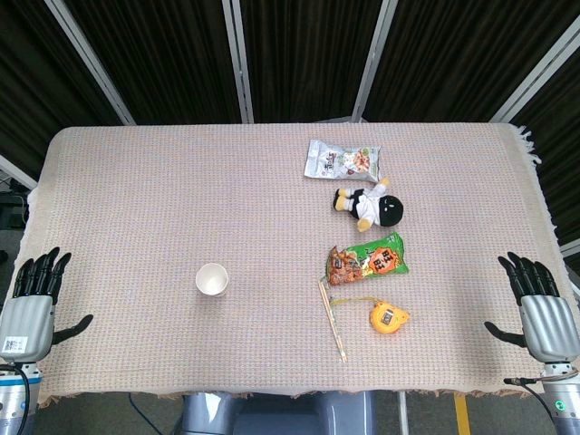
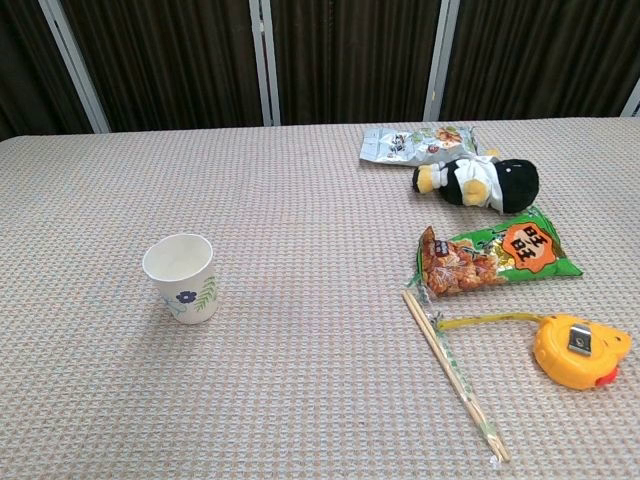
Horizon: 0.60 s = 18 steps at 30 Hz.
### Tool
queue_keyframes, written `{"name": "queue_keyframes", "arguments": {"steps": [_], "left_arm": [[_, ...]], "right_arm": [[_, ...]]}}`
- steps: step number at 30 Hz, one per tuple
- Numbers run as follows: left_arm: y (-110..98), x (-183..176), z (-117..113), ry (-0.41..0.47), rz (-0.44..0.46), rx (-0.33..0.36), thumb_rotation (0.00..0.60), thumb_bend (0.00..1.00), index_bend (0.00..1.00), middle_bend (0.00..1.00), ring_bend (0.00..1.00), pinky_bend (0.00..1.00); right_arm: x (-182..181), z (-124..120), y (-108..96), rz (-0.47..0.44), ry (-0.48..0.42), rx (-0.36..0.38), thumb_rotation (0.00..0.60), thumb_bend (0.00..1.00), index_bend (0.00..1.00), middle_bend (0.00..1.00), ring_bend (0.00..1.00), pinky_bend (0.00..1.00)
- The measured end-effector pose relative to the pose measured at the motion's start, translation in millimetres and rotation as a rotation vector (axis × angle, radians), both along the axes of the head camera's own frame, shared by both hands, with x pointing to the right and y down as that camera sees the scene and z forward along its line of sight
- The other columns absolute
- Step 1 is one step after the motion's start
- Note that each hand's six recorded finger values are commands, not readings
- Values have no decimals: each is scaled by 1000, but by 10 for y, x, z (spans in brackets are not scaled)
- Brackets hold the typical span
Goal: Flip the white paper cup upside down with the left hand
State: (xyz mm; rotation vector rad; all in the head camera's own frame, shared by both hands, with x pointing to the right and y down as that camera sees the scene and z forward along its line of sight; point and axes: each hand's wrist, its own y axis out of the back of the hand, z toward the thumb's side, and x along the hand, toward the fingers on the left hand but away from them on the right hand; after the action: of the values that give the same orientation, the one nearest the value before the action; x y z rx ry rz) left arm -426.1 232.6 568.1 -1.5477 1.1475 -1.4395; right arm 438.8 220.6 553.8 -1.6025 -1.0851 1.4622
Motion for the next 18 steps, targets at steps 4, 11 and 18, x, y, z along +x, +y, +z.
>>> {"name": "queue_keyframes", "arguments": {"steps": [4,11,18], "left_arm": [[5,-3,3,-1,-1,-5,600,56,0,0,0,0],[-22,61,39,7,12,-33,600,57,0,0,0,0],[-172,225,91,-3,52,-66,600,58,0,0,0,0]], "right_arm": [[-5,3,7,-2,1,-3,600,0,0,0,0,0],[-2,-7,5,3,-5,-3,600,0,0,0,0,0],[-2,-25,0,6,-11,0,600,0,0,0,0,0]]}}
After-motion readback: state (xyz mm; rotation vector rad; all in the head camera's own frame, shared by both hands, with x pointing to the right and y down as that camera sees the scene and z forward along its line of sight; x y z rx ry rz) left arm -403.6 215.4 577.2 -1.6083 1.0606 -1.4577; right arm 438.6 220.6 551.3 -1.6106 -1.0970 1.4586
